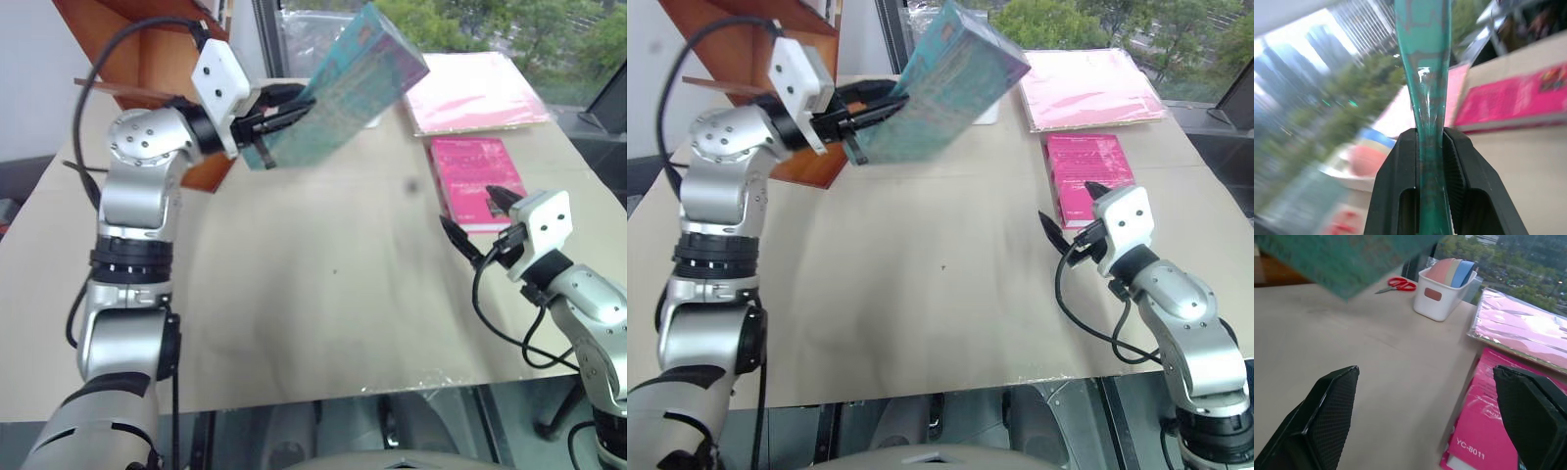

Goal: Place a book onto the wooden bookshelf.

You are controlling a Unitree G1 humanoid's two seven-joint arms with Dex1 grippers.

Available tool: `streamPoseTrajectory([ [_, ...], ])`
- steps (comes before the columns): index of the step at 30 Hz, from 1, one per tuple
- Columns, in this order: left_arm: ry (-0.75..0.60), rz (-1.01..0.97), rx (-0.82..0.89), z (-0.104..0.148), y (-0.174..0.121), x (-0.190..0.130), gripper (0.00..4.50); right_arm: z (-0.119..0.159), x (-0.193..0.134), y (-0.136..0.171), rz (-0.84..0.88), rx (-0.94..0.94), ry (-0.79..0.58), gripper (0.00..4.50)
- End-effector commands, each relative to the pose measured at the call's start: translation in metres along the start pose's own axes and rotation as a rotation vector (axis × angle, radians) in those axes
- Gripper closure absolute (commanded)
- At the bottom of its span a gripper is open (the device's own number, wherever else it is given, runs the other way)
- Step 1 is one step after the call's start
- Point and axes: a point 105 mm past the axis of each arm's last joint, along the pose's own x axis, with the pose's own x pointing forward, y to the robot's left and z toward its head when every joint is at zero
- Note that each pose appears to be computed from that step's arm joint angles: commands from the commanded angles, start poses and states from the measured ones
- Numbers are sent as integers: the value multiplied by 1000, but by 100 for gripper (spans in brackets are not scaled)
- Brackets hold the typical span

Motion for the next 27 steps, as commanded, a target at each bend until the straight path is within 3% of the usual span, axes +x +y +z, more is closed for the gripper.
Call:
streamPoseTrajectory([
  [1,-17,4,319,32,28,-16,380,10,10,0,40,-17,-63,0],
  [12,133,-52,562,26,52,-51,380,11,30,4,108,-7,-109,0],
  [19,165,-60,576,37,62,-71,380,16,37,4,119,-4,-139,0],
  [27,358,-105,549,10,77,-119,380,46,44,15,222,-30,-247,0],
])
